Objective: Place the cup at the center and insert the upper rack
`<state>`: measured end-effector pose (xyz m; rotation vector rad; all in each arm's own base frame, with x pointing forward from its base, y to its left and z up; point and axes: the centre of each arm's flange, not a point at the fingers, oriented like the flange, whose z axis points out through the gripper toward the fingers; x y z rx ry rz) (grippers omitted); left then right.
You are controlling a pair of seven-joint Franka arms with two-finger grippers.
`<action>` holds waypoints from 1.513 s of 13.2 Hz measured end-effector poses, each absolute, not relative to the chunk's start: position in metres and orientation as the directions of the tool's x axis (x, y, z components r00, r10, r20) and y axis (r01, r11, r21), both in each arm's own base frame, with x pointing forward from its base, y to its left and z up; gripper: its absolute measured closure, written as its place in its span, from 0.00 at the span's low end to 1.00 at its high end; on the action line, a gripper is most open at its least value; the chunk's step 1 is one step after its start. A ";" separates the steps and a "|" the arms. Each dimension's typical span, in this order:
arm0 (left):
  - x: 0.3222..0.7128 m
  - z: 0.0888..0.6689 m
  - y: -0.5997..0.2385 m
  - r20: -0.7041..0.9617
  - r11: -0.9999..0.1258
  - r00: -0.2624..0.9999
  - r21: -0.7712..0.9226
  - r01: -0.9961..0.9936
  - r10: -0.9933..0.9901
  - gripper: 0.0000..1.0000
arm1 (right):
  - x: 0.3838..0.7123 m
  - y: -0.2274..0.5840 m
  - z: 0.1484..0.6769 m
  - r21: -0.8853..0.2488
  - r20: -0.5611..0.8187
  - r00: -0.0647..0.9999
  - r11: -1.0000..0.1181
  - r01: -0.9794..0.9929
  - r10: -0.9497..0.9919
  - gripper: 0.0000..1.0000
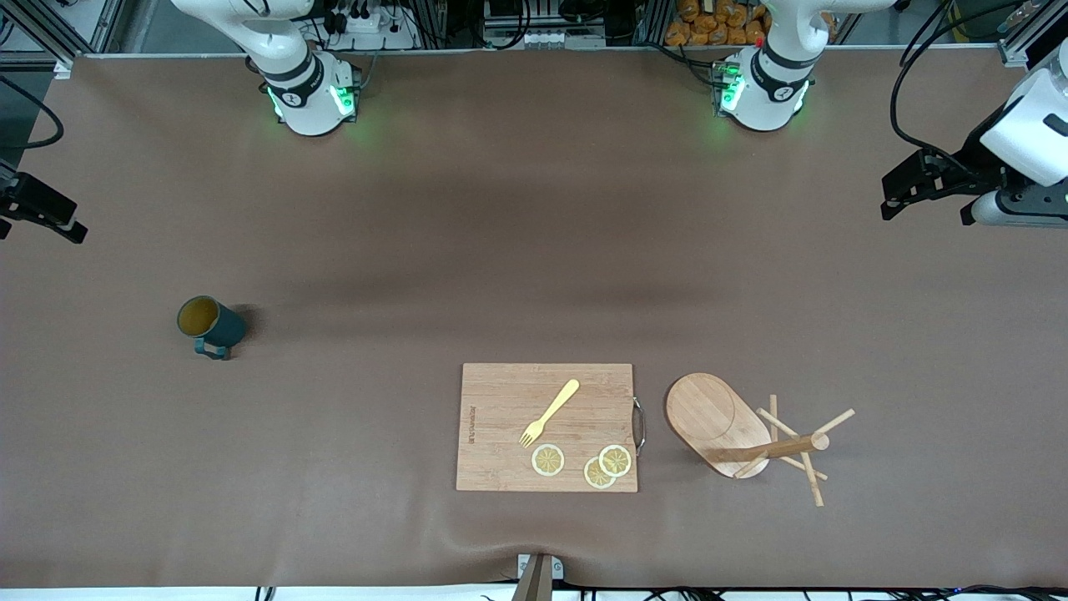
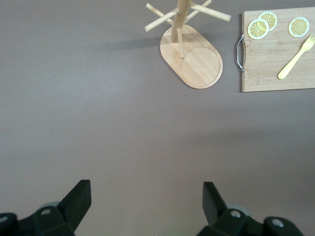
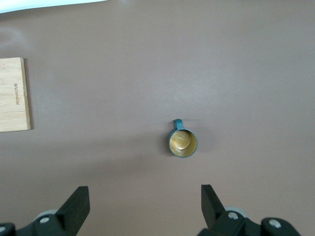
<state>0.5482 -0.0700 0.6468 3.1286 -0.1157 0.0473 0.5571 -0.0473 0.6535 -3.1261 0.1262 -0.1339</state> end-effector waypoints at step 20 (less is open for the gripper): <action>0.550 0.643 -0.071 0.022 -0.997 0.997 0.009 -0.076 -0.076 0.00 | 0.602 -0.053 0.558 0.011 -0.070 0.994 -0.997 -0.079 -0.080 0.00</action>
